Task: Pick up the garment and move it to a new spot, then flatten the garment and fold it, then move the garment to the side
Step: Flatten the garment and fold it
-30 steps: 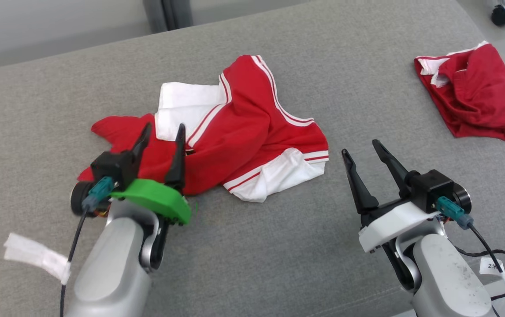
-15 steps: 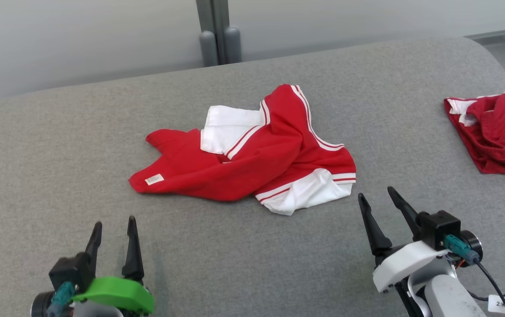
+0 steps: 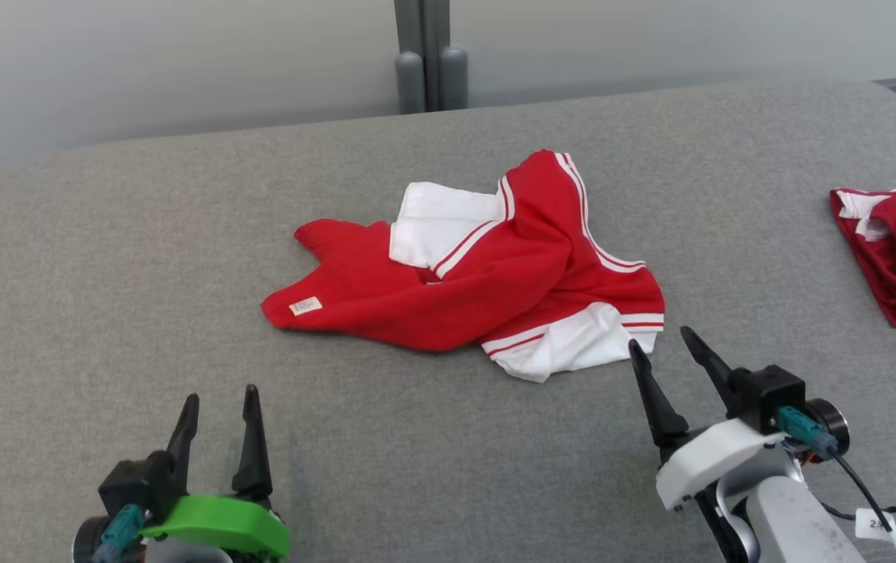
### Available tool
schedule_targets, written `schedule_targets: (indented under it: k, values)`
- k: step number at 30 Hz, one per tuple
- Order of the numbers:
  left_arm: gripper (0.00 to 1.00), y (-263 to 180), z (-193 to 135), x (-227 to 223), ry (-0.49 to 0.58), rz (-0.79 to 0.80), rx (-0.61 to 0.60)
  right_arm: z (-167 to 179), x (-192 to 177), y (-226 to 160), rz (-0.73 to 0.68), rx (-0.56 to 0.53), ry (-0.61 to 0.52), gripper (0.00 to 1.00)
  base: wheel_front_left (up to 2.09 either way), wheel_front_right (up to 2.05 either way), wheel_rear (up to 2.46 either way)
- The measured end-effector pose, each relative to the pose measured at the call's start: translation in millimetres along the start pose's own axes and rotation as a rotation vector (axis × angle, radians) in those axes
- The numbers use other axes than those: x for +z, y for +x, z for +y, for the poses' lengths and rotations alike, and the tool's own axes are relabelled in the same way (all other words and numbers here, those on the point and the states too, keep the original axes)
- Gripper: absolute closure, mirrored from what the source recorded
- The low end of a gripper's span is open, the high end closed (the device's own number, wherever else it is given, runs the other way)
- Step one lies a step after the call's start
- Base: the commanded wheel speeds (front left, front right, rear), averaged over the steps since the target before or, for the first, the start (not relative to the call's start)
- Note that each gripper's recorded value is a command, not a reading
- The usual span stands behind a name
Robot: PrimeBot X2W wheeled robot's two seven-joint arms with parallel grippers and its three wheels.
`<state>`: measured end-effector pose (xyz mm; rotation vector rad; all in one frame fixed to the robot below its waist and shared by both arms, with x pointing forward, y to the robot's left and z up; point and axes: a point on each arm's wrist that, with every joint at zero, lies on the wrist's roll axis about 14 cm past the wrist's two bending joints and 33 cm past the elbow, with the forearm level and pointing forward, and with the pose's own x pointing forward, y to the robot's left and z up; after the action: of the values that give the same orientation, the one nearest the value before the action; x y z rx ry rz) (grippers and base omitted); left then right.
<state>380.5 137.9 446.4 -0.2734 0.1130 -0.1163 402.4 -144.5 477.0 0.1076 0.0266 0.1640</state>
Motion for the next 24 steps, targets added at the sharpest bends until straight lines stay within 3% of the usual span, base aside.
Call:
schedule_targets:
  k: [10,20,21,22,23,24]
  values:
    - [0.0,3,9,-10,-0.015,0.031,0.028,19,-26,41,0.1,0.078,-0.016,0.0,0.0,0.0,0.0]
    - [0.0,-4,24,-19,-0.016,0.06,0.077,15,-57,50,0.203,0.063,-0.001,0.03,0.0,0.0,0.0]
    - [0.0,-4,24,-19,-0.016,0.06,0.076,16,-59,50,0.21,0.066,-0.002,0.09,0.0,0.0,0.0]
    - [0.0,-4,24,-19,-0.015,0.059,0.075,17,-60,49,0.213,0.068,-0.002,0.44,0.0,0.0,0.0]
    - [0.0,-4,23,-19,-0.016,0.059,0.074,18,-60,49,0.214,0.072,-0.002,0.55,0.0,0.0,0.0]
    - [0.0,-4,23,-19,-0.016,0.059,0.073,19,-60,49,0.215,0.074,-0.003,0.8,0.0,0.0,0.0]
